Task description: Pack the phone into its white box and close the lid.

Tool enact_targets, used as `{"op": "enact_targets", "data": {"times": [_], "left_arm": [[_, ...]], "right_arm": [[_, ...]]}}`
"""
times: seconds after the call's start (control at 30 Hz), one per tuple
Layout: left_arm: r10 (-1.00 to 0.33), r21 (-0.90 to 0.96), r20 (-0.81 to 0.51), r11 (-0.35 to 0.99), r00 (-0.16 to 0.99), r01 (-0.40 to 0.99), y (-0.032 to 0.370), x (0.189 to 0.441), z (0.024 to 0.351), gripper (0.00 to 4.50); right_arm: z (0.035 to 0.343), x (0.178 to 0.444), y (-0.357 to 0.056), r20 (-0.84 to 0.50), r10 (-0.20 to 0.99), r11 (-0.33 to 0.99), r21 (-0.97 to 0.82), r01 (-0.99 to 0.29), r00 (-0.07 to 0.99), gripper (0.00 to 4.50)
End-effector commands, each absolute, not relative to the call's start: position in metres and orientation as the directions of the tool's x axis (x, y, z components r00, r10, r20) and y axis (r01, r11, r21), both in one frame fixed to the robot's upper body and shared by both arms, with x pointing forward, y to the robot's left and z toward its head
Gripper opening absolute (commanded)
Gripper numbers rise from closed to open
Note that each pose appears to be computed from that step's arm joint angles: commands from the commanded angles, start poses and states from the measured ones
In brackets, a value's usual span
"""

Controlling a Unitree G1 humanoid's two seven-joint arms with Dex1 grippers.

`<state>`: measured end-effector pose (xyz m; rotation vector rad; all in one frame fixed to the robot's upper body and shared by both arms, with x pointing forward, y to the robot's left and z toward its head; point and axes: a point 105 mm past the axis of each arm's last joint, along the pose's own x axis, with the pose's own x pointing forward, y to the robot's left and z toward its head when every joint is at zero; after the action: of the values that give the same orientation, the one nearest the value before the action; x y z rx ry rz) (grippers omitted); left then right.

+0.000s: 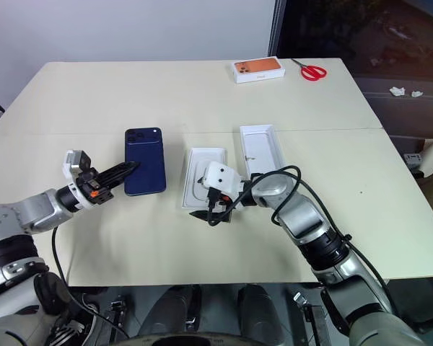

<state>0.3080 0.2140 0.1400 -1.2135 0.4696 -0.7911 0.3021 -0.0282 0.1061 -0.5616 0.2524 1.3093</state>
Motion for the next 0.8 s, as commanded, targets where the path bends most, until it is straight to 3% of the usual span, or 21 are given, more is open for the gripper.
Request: {"op": "enact_targets", "data": {"times": [0.03,0.1,0.13,0.37,0.47,0.53,0.8], "left_arm": [[-0.734,-0.916,0.164,0.135,0.659,0.378,0.223,0.306,0.162,0.41],[-0.732,-0.915,0.160,0.141,0.662,0.377,0.223,0.305,0.161,0.41],[-0.733,-0.915,0.159,0.142,0.661,0.378,0.223,0.304,0.161,0.41],[-0.734,-0.914,0.157,0.145,0.660,0.378,0.219,0.302,0.159,0.41],[-0.739,-0.915,0.151,0.147,0.656,0.376,0.216,0.302,0.158,0.41],[-0.740,-0.915,0.153,0.144,0.655,0.376,0.215,0.302,0.158,0.41],[-0.742,-0.916,0.154,0.140,0.652,0.376,0.214,0.302,0.159,0.41]], "right_arm": [[0.099,0.299,-0.028,-0.523,0.820,0.097,-0.275,-0.956,0.234,4.24],[0.093,0.298,-0.032,-0.552,0.802,0.077,-0.286,-0.955,0.229,3.78],[0.089,0.299,-0.034,-0.564,0.792,0.078,-0.283,-0.956,0.231,3.25],[0.086,0.300,-0.034,-0.572,0.788,0.073,-0.280,-0.957,0.228,3.25],[0.085,0.298,-0.035,-0.576,0.787,0.063,-0.278,-0.959,0.219,2.37],[0.086,0.301,-0.037,-0.579,0.781,0.066,-0.297,-0.953,0.235,1.51],[0.086,0.301,-0.038,-0.578,0.783,0.056,-0.303,-0.951,0.230,1.51]]}}
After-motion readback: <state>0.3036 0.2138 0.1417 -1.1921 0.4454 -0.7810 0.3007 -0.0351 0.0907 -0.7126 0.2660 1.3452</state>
